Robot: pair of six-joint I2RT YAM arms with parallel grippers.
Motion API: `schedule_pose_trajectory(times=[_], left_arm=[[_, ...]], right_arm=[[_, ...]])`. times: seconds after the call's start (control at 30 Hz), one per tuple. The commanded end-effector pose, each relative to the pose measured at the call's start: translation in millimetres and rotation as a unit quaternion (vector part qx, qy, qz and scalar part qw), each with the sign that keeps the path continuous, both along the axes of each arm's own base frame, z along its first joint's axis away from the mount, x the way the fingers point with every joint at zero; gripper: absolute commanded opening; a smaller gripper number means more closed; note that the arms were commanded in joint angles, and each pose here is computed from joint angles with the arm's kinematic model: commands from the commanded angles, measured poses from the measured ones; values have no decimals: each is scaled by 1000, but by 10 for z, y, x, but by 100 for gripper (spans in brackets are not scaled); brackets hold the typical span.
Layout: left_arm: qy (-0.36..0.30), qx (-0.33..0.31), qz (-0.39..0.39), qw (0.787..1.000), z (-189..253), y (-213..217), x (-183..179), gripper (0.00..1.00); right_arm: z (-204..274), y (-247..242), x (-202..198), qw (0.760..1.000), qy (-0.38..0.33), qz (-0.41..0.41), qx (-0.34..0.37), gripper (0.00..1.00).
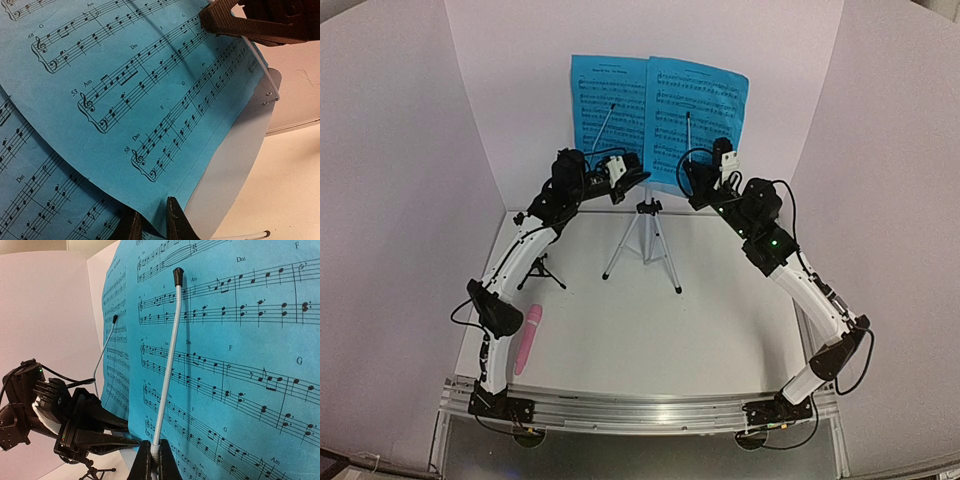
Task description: Set up the instrument practice props
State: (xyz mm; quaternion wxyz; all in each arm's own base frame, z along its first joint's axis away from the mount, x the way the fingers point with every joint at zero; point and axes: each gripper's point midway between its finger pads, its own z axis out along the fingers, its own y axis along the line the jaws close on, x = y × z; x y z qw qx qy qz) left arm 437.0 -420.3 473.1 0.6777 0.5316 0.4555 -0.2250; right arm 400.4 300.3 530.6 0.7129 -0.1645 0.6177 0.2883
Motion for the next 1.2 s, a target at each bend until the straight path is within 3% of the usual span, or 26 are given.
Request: schedule_pose_trajectory(times=[0.0,0.67,1.17], left_arm=[[-30,-19,1,999,340,148,-180,22],[-39,-26,-4,999,517,255,-359,36],[-29,-20,-17,999,682,417,-657,39]], right_arm=[[214,12,-136,999,-19,21,27,0],[204,42,-169,999,-15,36,30,5],[328,-112,-350,998,-24,34,41,24]])
